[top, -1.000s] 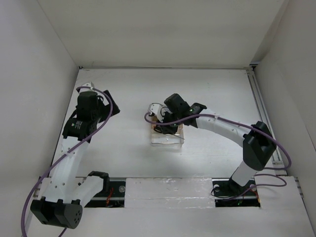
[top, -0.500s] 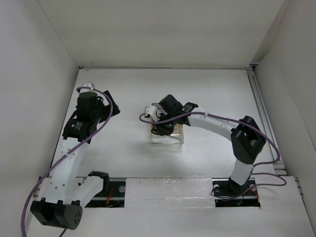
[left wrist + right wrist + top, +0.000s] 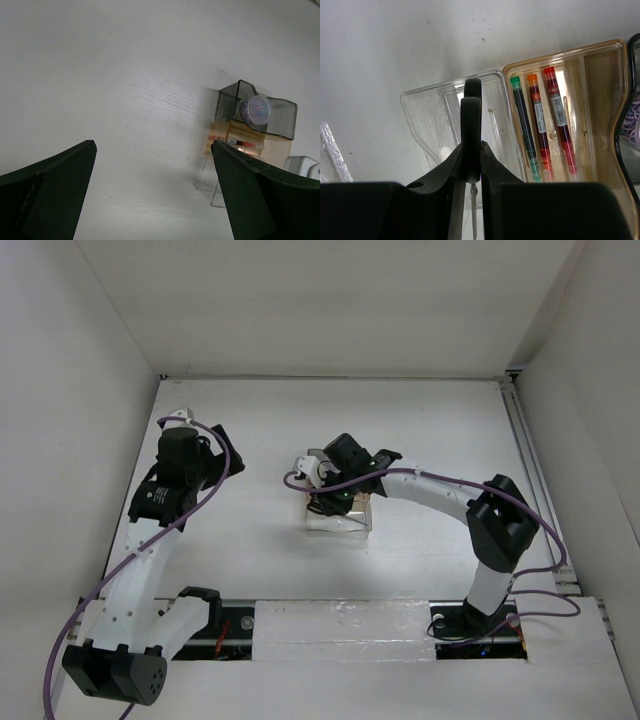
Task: Sort the stationery into containers
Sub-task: Place the scissors in the storage box, then reset both arms
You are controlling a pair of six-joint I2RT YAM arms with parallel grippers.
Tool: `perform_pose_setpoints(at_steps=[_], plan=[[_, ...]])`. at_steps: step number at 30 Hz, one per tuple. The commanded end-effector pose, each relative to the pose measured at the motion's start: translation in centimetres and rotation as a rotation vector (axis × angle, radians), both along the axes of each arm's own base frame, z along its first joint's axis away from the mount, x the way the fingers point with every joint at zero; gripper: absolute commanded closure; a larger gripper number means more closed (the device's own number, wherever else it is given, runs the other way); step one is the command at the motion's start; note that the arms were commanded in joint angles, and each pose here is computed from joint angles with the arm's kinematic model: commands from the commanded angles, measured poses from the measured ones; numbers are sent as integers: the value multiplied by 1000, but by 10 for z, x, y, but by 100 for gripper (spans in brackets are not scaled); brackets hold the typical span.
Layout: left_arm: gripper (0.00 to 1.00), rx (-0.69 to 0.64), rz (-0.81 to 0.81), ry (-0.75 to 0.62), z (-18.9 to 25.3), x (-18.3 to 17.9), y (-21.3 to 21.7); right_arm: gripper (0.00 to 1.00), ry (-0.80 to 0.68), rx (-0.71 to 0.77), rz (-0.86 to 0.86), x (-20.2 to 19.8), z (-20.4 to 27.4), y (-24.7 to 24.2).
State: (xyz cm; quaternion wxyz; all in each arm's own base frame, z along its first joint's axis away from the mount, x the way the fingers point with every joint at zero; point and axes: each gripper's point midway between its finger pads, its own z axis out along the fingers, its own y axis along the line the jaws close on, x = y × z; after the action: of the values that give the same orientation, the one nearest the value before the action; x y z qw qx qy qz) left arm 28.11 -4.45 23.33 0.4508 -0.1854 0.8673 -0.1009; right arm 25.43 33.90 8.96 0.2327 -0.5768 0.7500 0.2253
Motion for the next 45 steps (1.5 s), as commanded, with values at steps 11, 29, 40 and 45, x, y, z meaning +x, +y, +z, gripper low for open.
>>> perform_pose_setpoints(at_steps=[11, 29, 40, 45], plan=[[0, -2, -9, -43, 8, 2, 0, 82, -27, 21, -52, 14, 7, -1], [0, 0, -9, -34, 4, 1, 0, 52, -145, 188, -64, 14, 72, 4], [0, -1, 55, -68, 15, -1, 9, 0, -430, 528, -716, 39, 226, -63], [0, 14, 126, -116, 37, -11, 23, 0, -398, 685, -930, 5, 272, -124]])
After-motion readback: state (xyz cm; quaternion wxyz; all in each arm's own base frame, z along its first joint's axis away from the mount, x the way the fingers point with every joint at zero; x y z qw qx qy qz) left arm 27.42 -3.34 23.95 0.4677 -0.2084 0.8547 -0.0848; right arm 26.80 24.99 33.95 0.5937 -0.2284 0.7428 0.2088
